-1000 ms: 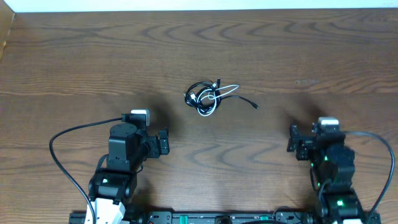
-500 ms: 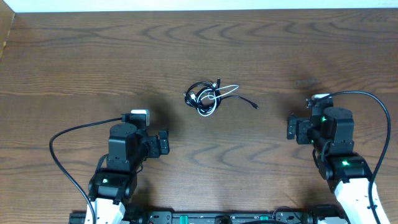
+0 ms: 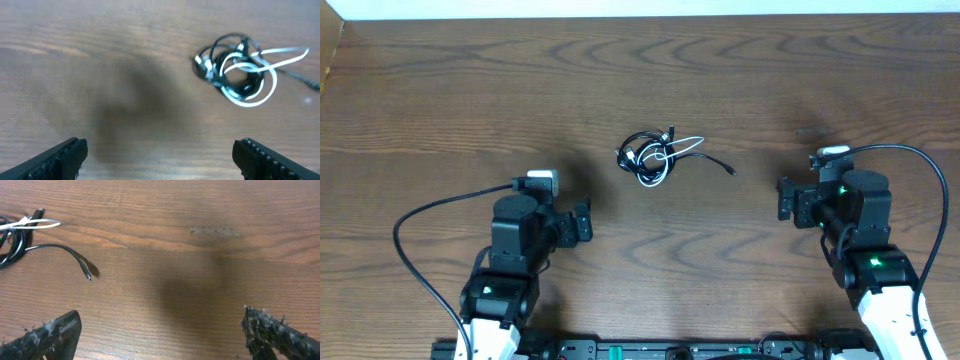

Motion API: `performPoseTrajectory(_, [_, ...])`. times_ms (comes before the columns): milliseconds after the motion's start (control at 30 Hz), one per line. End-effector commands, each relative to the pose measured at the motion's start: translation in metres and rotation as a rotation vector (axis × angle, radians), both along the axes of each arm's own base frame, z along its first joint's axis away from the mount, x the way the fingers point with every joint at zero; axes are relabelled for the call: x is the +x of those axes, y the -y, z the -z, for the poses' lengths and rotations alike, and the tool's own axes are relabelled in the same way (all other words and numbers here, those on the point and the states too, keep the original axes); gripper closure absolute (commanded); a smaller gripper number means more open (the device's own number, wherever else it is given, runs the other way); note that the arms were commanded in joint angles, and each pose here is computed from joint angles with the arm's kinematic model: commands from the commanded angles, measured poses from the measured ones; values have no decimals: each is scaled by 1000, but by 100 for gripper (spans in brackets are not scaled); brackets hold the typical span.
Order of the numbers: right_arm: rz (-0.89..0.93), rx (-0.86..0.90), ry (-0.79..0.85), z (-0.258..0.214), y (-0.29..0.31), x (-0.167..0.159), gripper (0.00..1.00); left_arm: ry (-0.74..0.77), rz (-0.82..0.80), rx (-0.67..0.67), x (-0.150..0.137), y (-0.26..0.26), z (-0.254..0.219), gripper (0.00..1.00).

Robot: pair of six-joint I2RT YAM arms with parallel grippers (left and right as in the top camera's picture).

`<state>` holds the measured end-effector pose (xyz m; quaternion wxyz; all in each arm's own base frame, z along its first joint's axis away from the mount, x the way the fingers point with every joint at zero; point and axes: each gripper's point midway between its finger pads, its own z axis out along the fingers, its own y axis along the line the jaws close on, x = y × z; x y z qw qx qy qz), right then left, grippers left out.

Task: Untangle cables
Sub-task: 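Raise both arms from rest and orient grippers toward the cable bundle, then reach the left gripper to the bundle's left side and grasp black cable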

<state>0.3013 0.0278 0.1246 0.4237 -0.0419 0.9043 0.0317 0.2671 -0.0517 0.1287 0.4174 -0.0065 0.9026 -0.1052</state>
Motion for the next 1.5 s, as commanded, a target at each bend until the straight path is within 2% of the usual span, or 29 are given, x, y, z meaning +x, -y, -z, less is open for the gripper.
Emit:
performPoseTrajectory(0, [-11, 22, 21, -10, -5, 4, 1, 82, -8, -23, 14, 1, -40, 2])
performPoseTrajectory(300, [-12, 24, 34, -12, -5, 6, 1, -34, -34, -59, 40, 7, -56, 2])
performPoseTrajectory(500, [-12, 24, 35, -12, -5, 6, 1, -192, -53, -195, 51, 25, -29, 2])
performPoseTrajectory(733, [-12, 24, 34, -12, -5, 6, 1, -322, -42, -198, 52, 32, 9, 2])
performPoseTrajectory(833, [-12, 24, 34, -12, -5, 6, 1, -307, -42, -204, 62, 33, 12, 2])
performPoseTrajectory(1033, [-14, 26, 34, -12, -5, 6, 1, -224, -129, -332, 104, 41, 12, 2])
performPoseTrajectory(1233, [-14, 26, 33, -12, -5, 6, 1, -260, -143, -363, 120, 54, 43, 10])
performPoseTrajectory(1433, [-14, 26, 34, -12, -5, 6, 1, -349, -69, -331, 113, 92, 86, 17])
performPoseTrajectory(1467, [-14, 26, 34, -12, -5, 6, 1, -362, -57, -324, 111, 98, 93, 21])
